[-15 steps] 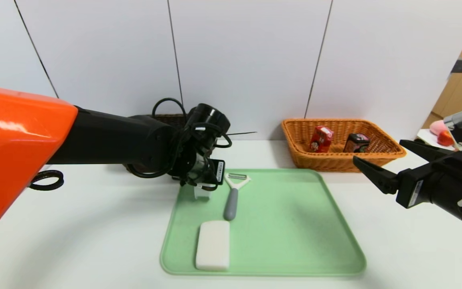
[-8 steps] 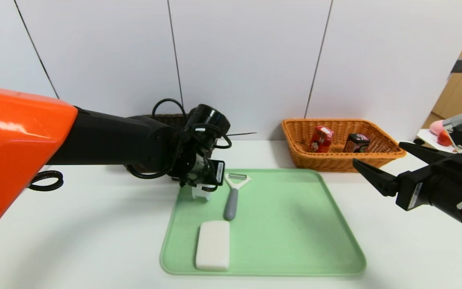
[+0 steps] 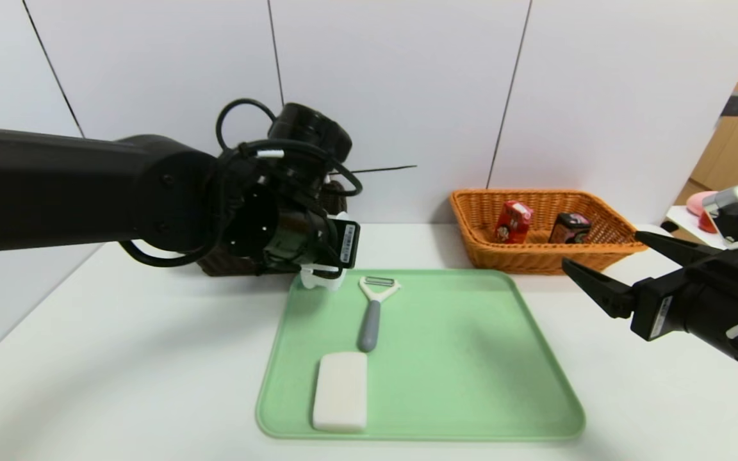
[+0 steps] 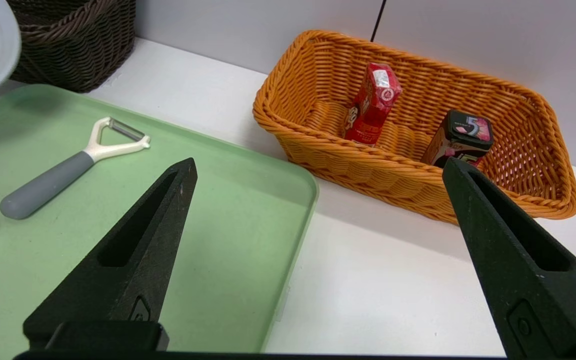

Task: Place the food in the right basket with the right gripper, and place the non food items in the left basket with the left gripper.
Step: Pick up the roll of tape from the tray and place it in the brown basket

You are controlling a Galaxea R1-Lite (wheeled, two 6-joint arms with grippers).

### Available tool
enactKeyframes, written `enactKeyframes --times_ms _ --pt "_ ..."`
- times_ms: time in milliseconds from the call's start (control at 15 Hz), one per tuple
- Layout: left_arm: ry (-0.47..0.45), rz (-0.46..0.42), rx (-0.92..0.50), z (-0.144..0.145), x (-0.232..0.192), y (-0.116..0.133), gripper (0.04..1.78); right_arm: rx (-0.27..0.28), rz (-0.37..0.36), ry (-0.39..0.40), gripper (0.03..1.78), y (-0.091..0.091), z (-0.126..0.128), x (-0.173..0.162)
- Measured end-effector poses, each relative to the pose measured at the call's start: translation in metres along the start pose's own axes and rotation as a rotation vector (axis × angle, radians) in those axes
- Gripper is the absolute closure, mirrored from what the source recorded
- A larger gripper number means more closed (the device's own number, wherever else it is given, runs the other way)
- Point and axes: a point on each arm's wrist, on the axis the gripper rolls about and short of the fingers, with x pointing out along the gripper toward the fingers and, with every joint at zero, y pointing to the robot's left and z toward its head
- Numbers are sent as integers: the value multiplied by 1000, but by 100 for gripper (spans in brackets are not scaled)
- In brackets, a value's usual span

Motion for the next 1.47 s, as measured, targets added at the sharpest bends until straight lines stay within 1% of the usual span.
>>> enactKeyframes --times_ms 133,200,333,467,600,733,867,1133,1333,1467 --pt "-75 -19 23 14 -24 5 123 0 1 4 12 0 -1 0" --pt "-104 -1 23 22 -29 15 123 -1 1 4 12 0 -1 0" --pt "-194 53 -5 45 -33 43 123 -2 1 6 12 0 -2 -1" --pt "-292 120 -46 66 -27 75 123 -1 1 5 12 0 -2 -1" --pt "-330 205 -57 74 -9 108 123 -1 -1 3 12 0 -2 -1" --pt "-302 271 -58 72 14 134 123 0 -4 -4 12 -1 0 -3" --pt "-251 309 -60 64 37 150 123 0 -6 -7 12 -1 0 -4" --pt "-163 364 -77 46 75 172 123 -1 -7 -14 12 -2 1 -5" --pt "-124 403 -89 34 91 187 123 0 -8 -12 12 -2 1 -5" --pt "-108 427 -89 28 96 191 123 0 -8 -14 12 -2 2 -4"
